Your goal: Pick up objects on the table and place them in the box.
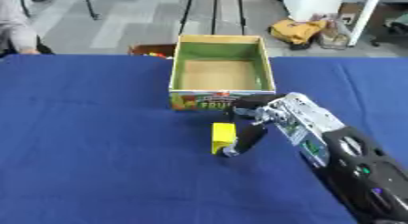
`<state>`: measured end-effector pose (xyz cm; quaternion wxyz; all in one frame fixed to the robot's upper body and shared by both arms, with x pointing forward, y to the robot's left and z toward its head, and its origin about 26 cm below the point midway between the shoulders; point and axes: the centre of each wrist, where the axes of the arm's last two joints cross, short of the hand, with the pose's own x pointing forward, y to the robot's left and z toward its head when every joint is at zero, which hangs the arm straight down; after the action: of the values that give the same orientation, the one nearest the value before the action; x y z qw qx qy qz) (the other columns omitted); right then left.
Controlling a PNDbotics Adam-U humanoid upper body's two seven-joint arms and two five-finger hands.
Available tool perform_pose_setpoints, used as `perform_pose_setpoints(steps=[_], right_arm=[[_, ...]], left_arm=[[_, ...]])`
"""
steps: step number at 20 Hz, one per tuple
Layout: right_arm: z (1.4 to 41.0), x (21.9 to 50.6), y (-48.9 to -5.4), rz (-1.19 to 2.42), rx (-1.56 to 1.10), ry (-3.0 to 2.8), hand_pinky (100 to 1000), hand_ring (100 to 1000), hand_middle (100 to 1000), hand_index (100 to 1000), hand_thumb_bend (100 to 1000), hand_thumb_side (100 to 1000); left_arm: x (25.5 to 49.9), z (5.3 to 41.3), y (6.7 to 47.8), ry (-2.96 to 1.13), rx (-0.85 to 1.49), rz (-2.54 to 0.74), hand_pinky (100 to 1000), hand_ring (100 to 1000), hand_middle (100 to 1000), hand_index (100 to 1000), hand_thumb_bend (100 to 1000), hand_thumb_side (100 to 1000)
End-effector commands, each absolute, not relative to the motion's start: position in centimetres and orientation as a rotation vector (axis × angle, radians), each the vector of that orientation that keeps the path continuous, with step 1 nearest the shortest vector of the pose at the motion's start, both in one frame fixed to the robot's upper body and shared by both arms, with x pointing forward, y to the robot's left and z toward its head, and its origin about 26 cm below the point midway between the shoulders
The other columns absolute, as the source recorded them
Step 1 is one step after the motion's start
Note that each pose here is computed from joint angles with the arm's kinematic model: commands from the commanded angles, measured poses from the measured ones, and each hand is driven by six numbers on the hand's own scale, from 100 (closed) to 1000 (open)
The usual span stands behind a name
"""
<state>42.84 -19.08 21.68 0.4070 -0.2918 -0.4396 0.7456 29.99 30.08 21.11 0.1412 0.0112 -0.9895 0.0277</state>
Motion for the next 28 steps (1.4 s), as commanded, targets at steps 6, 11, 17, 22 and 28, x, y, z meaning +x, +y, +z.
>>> perform_pose_setpoints(steps=[6,11,17,22,28], right_arm=[[21.8,43.3,-19.3,1.870,-0.770,-1.115,837,879,748,870,381,570],[21.6,43.5,-19.4,1.852,-0.774,-1.130,828,862,697,829,272,557],[21.6,43.5,-19.4,1.828,-0.782,-1.164,806,826,608,759,226,518],[22.0,43.4,-19.5,1.811,-0.793,-1.198,779,787,534,673,243,487],[23.9,42.8,-19.6,1.762,-0.834,-1.288,767,765,495,639,221,502]], left_arm=[[29.8,22.0,29.9,-2.885,0.022,0.059,563,763,861,947,100,988],[29.8,22.0,29.9,-2.886,0.021,0.058,563,763,861,947,100,987],[29.8,22.0,29.9,-2.885,0.021,0.059,563,763,862,947,100,988],[29.8,22.0,29.9,-2.883,0.022,0.058,563,763,862,947,100,987],[29.8,22.0,29.9,-2.883,0.025,0.057,563,763,862,947,100,987]])
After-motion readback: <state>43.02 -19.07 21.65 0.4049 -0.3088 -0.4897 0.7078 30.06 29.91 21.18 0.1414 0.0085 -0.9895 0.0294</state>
